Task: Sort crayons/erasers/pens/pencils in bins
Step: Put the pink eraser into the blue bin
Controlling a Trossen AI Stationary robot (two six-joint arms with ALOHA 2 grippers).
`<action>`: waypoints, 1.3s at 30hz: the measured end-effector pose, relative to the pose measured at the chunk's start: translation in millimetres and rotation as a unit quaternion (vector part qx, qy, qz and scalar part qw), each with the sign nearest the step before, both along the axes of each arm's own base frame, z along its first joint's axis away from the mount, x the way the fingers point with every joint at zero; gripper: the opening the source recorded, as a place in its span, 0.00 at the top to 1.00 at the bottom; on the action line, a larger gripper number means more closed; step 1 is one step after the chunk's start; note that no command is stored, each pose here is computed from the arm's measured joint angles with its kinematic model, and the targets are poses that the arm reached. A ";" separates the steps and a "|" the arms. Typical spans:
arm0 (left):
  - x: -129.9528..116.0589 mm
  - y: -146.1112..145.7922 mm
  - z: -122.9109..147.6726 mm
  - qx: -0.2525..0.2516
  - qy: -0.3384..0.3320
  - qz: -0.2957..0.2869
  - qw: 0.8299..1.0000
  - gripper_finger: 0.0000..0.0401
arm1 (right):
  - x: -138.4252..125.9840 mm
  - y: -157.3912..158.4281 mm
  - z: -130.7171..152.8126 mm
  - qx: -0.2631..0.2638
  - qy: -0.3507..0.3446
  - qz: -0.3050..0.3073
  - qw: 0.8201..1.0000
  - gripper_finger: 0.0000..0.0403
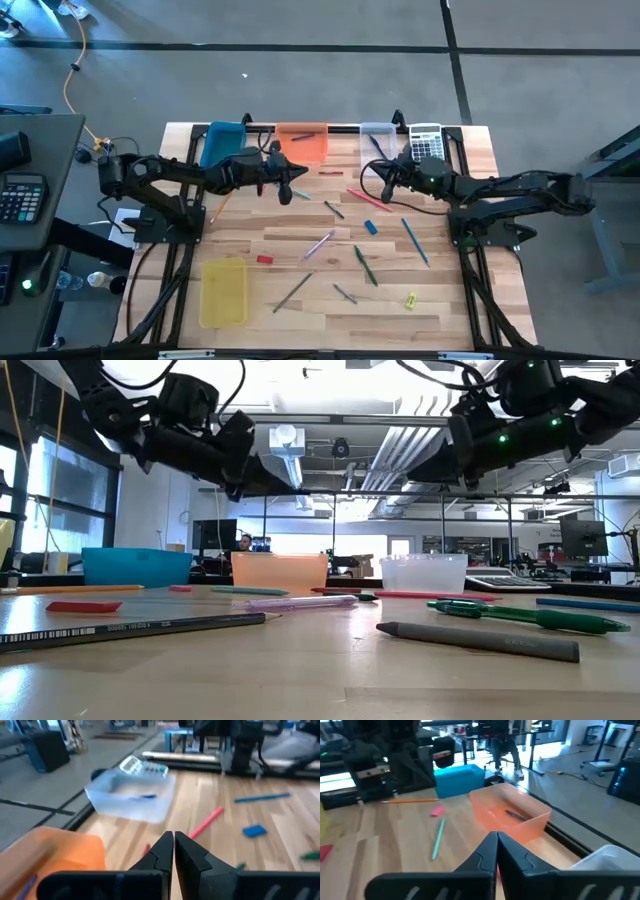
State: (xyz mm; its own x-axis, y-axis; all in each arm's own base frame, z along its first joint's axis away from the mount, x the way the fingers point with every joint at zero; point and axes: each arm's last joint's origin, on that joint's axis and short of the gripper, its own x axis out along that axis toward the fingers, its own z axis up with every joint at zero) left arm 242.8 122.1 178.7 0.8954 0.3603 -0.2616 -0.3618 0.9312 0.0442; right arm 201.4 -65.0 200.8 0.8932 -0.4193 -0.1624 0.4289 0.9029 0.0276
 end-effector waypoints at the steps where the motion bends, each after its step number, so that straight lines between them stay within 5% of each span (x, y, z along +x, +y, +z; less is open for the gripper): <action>1: 0.6 -1.1 -1.1 0.001 0.011 -0.004 1.000 0.98 | 0.6 1.7 0.3 -0.003 0.000 0.005 1.000 1.00; 11: 15.5 -13.7 2.3 -0.013 0.103 -0.041 0.994 0.98 | 5.6 18.2 4.8 -0.014 -0.022 0.039 0.999 1.00; 26: 17.8 -16.1 3.4 -0.031 0.125 -0.041 0.991 0.98 | 5.2 16.4 5.3 -0.061 -0.004 0.031 0.998 1.00; 32: 13.9 -6.9 3.6 -0.062 0.111 0.079 0.989 0.99 | 2.6 6.3 5.7 -0.052 -0.009 0.002 0.999 1.00; 35: 12.3 -3.1 3.7 -0.112 0.087 0.096 0.985 1.00 | -0.1 -1.5 4.9 -0.020 -0.020 -0.039 0.999 1.00; 39: 10.9 -3.1 4.1 -0.117 0.089 0.094 0.985 1.00 | -2.4 -6.5 2.5 0.030 -0.033 -0.077 0.996 1.00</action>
State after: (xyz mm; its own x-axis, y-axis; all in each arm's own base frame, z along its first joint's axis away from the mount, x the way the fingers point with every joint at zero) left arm 253.6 119.0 182.8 0.7509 0.4265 -0.5042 -0.5343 0.8411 -0.0844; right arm 199.0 -71.5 203.3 0.8285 -0.5439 -0.1336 0.5579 0.8224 0.1117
